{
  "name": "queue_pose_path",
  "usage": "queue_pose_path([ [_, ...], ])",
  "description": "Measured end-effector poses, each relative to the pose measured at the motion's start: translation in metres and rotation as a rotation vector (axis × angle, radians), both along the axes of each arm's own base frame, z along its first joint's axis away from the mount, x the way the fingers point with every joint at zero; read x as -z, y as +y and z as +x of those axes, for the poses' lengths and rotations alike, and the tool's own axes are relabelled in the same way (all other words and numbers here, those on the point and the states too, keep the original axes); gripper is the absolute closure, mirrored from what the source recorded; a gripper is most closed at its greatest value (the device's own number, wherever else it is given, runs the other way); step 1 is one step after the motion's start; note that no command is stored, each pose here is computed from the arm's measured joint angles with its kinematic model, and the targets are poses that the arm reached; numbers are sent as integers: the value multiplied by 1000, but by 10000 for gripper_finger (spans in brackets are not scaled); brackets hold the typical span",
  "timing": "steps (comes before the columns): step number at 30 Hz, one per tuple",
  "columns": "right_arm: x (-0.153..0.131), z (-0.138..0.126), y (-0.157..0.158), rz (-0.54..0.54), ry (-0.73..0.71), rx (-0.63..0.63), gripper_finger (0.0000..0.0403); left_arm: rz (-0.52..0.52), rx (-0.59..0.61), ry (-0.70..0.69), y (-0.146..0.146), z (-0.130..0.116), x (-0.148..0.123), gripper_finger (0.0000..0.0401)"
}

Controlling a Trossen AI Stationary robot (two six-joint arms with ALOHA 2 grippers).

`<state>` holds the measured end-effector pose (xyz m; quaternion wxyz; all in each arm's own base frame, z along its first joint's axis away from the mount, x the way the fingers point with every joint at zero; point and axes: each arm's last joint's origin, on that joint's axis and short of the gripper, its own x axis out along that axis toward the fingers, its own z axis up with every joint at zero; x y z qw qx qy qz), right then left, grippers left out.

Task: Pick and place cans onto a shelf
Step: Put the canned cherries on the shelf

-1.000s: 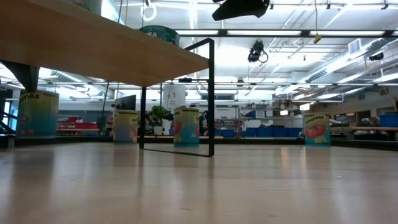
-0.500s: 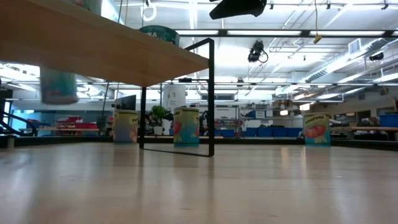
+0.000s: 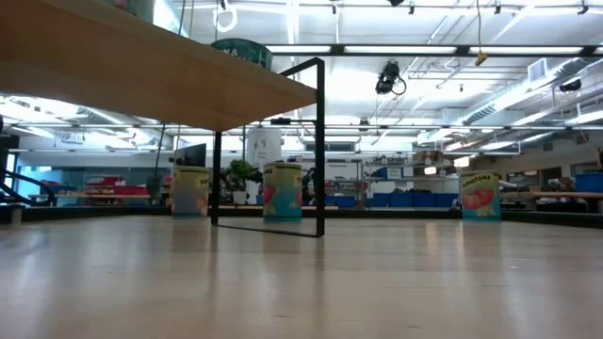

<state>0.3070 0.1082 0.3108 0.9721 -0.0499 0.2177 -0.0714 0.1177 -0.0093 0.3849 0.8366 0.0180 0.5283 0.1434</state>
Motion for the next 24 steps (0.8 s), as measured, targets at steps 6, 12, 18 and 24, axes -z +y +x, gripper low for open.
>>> queue_pose_path([
  [6, -5, -3, -1, 4, -15, 0, 122, -75, 88, 3, -8, 8, -10, 401],
  [12, -5, -3, -1, 27, -19, 11, 122, -109, 162, -20, -18, 13, -22, 401],
  [18, -5, -3, -1, 28, -19, 12, 122, -136, 232, 18, -35, 22, -19, 401],
  [24, -5, -3, -1, 27, -19, 12, 122, -144, 262, 74, -57, 33, -10, 401],
])
